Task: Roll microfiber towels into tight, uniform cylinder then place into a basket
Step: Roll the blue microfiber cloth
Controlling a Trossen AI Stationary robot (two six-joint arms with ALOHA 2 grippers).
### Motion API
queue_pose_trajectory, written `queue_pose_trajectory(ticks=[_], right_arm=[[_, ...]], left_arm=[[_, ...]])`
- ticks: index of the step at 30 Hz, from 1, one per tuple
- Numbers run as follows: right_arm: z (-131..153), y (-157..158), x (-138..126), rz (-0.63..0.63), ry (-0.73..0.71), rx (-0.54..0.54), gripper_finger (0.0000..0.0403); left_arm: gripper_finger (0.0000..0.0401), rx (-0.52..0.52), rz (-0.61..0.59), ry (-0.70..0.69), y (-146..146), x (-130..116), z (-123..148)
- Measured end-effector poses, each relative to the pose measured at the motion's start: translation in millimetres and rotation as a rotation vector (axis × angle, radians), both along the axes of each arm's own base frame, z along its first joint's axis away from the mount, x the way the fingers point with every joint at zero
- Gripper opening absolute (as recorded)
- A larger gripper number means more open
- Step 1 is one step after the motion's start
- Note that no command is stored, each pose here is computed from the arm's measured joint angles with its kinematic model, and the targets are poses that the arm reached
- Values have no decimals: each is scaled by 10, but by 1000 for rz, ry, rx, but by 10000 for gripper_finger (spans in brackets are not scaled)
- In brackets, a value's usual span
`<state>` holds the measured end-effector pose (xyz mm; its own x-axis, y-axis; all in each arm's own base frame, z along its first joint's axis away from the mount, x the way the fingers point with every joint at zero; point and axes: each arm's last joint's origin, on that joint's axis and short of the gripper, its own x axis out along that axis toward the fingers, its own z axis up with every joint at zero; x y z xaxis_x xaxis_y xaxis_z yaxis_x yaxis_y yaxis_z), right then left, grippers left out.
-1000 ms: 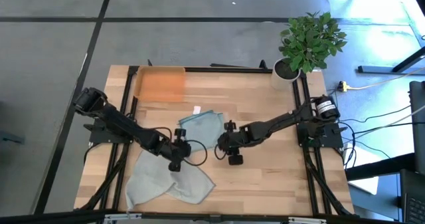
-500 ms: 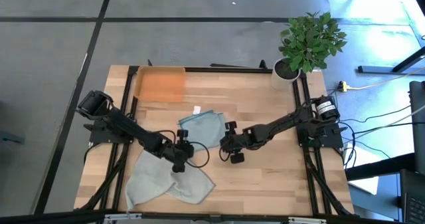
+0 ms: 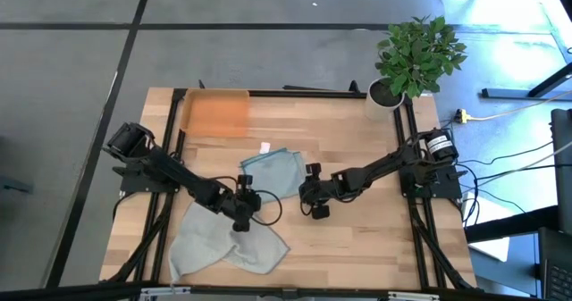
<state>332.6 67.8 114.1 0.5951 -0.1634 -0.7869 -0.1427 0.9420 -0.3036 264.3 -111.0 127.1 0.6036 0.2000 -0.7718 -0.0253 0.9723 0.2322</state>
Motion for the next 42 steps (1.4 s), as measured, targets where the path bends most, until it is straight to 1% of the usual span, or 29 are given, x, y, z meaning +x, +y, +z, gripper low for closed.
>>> queue_pose_trajectory(ticks=[3, 8, 14, 17, 21, 24, 34, 38, 42], right_arm=[[0, 0, 0, 0, 0, 1, 166], [0, -2, 1, 0, 0, 2, 166], [0, -1, 6, 0, -5, 3, 166], [0, -1, 6, 0, -5, 3, 166], [-1, -1, 6, -2, -5, 5, 166], [-3, -2, 6, -3, -5, 5, 166], [-3, -4, 5, -28, -8, 21, 166], [-7, -7, 3, -64, -15, 20, 164], [-9, -12, -1, -71, -11, 7, 147]], left_arm=[[84, -3, 12, 15, -1, 0, -46], [85, -3, 18, 9, -2, 6, -43], [106, -3, 28, -1, 12, 33, -21], [117, -15, 58, -1, 40, 40, -24], [121, -43, 109, -3, 75, 46, -29], [121, -55, 110, -6, 70, 51, -33], [122, -47, 103, 50, 48, 74, -201], [108, -46, 95, 57, 47, 73, -212], [70, -54, 89, 62, 44, 73, -217]])
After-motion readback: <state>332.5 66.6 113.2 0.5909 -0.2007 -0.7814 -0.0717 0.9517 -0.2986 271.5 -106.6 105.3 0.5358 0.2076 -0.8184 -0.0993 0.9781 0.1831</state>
